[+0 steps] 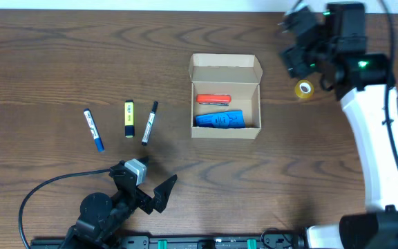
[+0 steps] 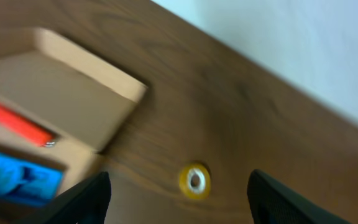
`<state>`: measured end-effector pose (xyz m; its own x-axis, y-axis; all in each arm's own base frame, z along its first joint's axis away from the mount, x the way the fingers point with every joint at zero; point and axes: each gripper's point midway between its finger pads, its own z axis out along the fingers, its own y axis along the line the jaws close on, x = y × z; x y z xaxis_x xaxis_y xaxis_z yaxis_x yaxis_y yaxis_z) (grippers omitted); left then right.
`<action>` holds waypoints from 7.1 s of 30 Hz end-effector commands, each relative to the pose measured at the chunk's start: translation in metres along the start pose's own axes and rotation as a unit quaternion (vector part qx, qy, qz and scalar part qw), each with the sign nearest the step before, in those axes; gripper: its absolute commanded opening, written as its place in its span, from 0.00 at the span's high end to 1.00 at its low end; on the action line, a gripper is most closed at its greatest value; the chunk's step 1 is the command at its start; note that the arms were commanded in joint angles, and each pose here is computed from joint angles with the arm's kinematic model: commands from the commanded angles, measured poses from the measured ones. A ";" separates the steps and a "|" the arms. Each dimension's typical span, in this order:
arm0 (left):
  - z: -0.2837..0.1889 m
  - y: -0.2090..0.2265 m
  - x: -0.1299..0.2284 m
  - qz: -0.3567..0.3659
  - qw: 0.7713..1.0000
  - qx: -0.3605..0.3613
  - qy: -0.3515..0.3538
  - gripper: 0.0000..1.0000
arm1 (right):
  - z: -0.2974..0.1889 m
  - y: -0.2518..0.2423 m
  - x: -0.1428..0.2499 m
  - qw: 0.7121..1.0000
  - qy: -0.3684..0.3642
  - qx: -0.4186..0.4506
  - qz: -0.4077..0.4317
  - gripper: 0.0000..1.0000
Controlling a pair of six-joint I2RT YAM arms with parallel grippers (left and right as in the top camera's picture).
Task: Pack container
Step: 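Move the right gripper to the yellow tape roll and grasp it, then lift the tape roll with the right gripper and carry it over the box, then lower the tape roll into the box and open the right gripper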
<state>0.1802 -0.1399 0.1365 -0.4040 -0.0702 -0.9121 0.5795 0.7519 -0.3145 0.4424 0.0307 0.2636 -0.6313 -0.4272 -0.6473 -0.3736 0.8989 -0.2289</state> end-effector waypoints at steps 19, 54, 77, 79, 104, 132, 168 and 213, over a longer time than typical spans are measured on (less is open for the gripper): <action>0.003 0.004 0.009 -0.002 1.000 -0.005 0.008 0.05 | 0.171 -0.043 0.151 0.953 0.220 0.045 0.203 0.21; 0.003 0.004 0.009 -0.002 1.000 -0.005 0.008 0.05 | 0.206 -0.041 0.199 0.917 0.262 0.053 0.298 0.11; 0.003 0.004 0.009 -0.002 1.000 -0.005 0.008 0.05 | 0.213 -0.022 0.203 0.909 0.268 0.002 0.321 0.28; 0.003 0.004 0.009 -0.002 1.000 -0.005 0.008 0.05 | 0.213 -0.021 0.204 0.908 0.270 0.002 0.321 0.30; 0.003 0.004 0.009 -0.002 1.000 -0.005 0.008 0.05 | 0.184 -0.048 0.148 0.914 0.250 0.007 0.319 0.48; 0.003 0.004 0.009 -0.002 1.000 -0.005 0.008 0.05 | 0.064 0.105 -0.054 0.980 0.128 -0.085 0.129 0.47; 0.003 0.004 0.009 -0.002 1.000 -0.005 0.008 0.05 | 0.087 0.168 0.085 0.966 0.207 0.006 0.158 0.51; 0.003 0.004 0.009 -0.002 1.000 -0.005 0.008 0.05 | 0.116 0.158 0.108 0.970 0.241 0.003 0.007 0.39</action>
<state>0.1802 -0.1399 0.1365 -0.4040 -0.0702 -0.9121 0.5795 0.7519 -0.3145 0.3944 0.1459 0.0776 -0.8815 -0.3975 -0.2550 -0.3524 0.9131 -0.2052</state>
